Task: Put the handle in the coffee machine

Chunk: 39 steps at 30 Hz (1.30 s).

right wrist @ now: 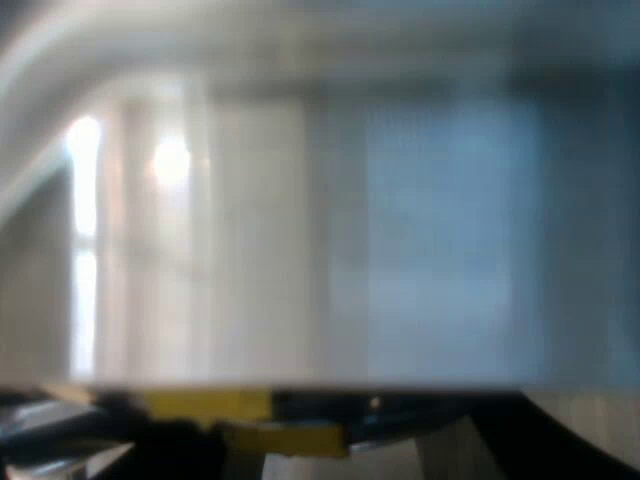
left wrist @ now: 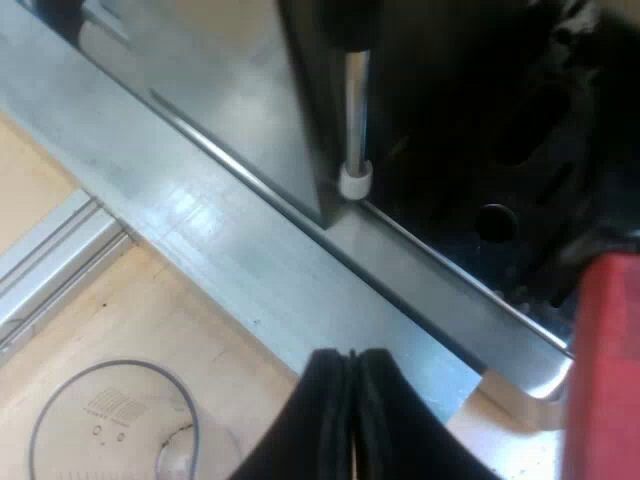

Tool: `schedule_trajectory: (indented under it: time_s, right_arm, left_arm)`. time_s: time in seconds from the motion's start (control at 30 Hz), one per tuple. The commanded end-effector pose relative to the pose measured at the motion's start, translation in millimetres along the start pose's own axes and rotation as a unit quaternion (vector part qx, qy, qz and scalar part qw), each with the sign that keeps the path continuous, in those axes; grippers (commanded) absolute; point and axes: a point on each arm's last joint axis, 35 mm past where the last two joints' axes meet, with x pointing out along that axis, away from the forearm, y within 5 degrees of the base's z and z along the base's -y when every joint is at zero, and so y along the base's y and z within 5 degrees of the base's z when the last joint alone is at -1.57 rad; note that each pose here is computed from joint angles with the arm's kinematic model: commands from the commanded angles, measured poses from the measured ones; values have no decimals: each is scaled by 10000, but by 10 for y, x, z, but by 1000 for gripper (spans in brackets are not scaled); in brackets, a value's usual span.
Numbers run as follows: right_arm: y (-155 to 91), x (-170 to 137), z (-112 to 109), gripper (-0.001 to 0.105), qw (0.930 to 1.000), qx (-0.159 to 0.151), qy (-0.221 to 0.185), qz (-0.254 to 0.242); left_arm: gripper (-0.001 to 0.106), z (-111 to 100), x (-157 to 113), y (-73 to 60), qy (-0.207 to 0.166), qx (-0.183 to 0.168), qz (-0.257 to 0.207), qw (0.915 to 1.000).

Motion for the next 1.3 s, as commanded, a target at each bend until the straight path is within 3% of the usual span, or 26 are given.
schedule_trajectory:
  time_s: [0.03, 0.13, 0.27, 0.5, 0.77, 1.0, 1.13, 1.3]
  right_arm:
    - [-93, 34, 265, 37, 9974, 560, -407, -189]
    - [-93, 34, 265, 37, 9974, 560, -407, -189]
    - [-93, 34, 265, 37, 9974, 560, -407, -189]
    - [-93, 34, 265, 37, 9974, 560, -407, -189]
    - [-93, 34, 265, 37, 9974, 560, -407, -189]
    - [-93, 34, 265, 37, 9974, 560, -407, -189]
    - [-61, -13, 270, 37, 9974, 576, -349, -241]
    - [65, -151, 252, 37, 9997, 237, -39, -69]
  left_arm:
    - [1, 17, 14, 3, 15, 1, 20, 10000]
    - [1, 19, 57, -40, 159, 128, -40, 9998]
    - [1, 44, 172, -218, 568, 448, -264, 9970]
    - [1, -1, 217, -421, 1089, 437, -676, 9908]
    - [1, 43, 52, -590, 811, 541, -925, 9909]
    - [1, 30, 180, -818, 1131, 697, -1348, 9819]
    - [0, 54, 180, -889, 1133, 719, -1402, 9810]
    - [0, 64, 172, -905, 1020, 530, -1550, 9812]
